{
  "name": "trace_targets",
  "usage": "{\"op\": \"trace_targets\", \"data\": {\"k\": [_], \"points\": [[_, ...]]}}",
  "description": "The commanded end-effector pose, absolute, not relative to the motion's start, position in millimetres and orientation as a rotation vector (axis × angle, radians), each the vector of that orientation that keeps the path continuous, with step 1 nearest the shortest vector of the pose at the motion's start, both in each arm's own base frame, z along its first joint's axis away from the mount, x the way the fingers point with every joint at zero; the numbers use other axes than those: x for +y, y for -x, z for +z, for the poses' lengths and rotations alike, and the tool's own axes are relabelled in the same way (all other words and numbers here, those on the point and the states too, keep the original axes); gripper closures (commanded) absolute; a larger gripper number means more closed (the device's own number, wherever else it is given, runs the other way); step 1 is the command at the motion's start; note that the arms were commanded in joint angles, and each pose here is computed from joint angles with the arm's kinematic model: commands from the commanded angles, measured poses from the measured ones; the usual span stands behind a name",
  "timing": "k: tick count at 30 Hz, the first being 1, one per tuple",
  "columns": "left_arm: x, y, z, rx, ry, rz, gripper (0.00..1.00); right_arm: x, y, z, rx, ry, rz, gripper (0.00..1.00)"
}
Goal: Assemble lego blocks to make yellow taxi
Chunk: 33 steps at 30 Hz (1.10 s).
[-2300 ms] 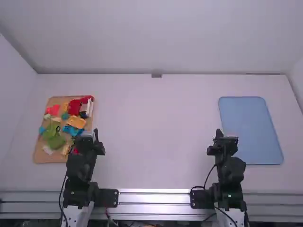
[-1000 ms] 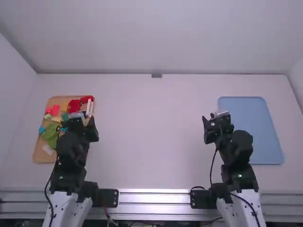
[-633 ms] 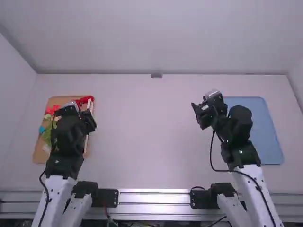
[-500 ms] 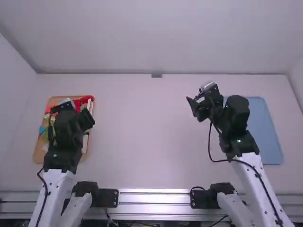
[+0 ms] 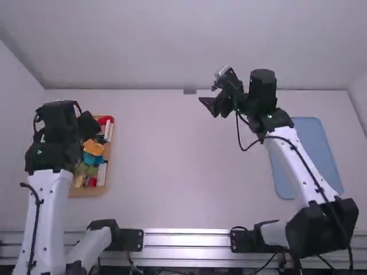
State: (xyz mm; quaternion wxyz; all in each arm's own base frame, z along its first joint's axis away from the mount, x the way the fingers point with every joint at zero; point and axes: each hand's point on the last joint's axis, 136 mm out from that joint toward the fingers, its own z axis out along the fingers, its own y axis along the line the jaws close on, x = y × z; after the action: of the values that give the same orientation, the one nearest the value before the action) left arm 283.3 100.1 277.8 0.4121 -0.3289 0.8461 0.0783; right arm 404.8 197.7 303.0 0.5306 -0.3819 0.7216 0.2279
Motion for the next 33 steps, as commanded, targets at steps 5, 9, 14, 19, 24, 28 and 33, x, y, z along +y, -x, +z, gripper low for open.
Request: {"op": "trace_targets", "data": {"k": [5,9,14,19,24,28,33], "points": [[101,-300,333,2.090,0.696,0.197,0.09,237,-413,314,1.591,1.112,0.657,0.13],[107,-310,348,1.984,0.798,0.144,0.01,258,-414,305,1.528,1.205,0.781,0.08],[113,-321,317,2.041,0.933,0.141,0.01,277,-417,287,1.492,1.274,0.905,0.05],[119,-348,275,2.152,0.996,0.166,0.01,282,-419,270,1.531,1.291,0.963,0.03],[124,-373,230,2.292,1.125,0.187,0.01,274,-409,259,1.503,1.362,1.005,0.01],[135,-380,197,2.388,1.242,0.161,0.01,265,-399,255,1.522,1.395,0.998,0.01],[141,-380,162,2.465,1.331,0.071,0.01,252,-405,251,1.519,1.405,0.951,0.01]]}}
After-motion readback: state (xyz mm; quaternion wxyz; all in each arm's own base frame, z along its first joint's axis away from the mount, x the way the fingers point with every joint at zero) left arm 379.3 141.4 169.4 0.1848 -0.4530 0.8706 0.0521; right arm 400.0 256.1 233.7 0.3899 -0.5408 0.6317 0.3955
